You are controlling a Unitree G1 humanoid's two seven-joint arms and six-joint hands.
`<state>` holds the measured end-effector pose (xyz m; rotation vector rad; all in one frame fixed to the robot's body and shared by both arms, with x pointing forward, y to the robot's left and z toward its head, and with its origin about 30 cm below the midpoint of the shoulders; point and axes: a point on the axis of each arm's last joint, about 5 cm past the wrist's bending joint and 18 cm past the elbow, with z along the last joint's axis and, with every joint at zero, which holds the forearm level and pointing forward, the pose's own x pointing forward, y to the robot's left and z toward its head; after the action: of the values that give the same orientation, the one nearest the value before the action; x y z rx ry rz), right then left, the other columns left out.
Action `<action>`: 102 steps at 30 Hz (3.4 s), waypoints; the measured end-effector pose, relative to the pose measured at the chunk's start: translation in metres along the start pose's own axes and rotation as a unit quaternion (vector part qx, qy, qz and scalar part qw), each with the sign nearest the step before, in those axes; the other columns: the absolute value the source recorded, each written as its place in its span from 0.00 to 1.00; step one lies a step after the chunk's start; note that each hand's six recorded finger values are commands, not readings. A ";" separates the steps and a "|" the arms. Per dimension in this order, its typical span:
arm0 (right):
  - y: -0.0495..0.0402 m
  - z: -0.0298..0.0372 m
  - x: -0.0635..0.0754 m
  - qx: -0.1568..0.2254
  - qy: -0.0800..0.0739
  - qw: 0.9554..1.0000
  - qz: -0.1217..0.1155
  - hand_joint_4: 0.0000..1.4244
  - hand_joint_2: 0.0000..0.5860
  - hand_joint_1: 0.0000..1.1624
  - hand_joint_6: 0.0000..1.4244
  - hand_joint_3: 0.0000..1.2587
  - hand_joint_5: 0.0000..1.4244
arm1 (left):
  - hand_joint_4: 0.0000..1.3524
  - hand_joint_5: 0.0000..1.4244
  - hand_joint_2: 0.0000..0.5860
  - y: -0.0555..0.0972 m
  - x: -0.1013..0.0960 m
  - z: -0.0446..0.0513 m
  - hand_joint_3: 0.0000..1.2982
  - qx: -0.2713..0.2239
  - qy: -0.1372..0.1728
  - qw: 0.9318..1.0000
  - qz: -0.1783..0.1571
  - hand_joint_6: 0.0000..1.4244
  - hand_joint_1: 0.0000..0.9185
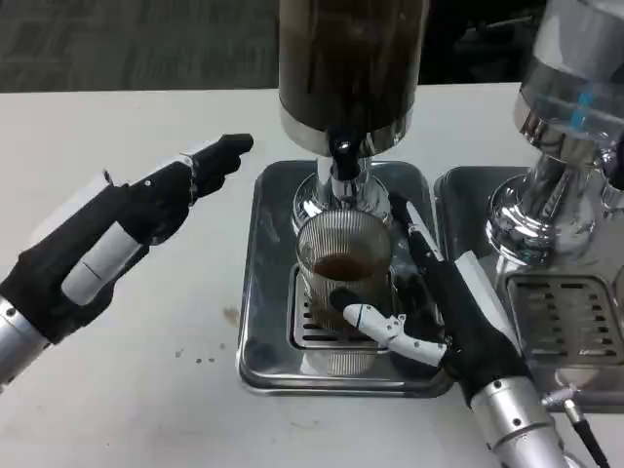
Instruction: Grasp the cup under the faucet to collect the drink, then remove the cup.
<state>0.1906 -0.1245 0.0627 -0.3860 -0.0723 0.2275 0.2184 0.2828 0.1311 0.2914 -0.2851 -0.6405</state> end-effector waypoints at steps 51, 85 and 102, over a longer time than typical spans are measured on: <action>0.0030 -0.0183 0.021 0.019 -0.012 1.000 0.007 0.00 0.29 0.65 0.05 0.00 0.00 | 0.04 0.04 0.19 -0.003 -0.010 -0.0137 0.13 -0.026 0.055 0.998 0.003 0.03 0.00; 0.0176 -0.0116 0.027 0.009 -0.018 1.000 -0.022 0.23 0.31 0.67 0.31 0.24 0.27 | 0.07 0.06 0.21 0.001 -0.015 -0.0169 0.16 -0.030 0.074 0.997 0.015 0.04 0.00; 0.0279 -0.0143 0.018 -0.004 -0.030 0.997 -0.077 0.36 0.33 0.68 0.53 0.38 0.44 | 0.08 0.06 0.22 0.001 -0.016 -0.0170 0.17 -0.031 0.075 0.997 0.015 0.04 0.00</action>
<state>0.2040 -0.1005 0.0393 -0.3799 -0.1610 0.0860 0.2129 0.2964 0.1131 0.2736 -0.1241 -0.5938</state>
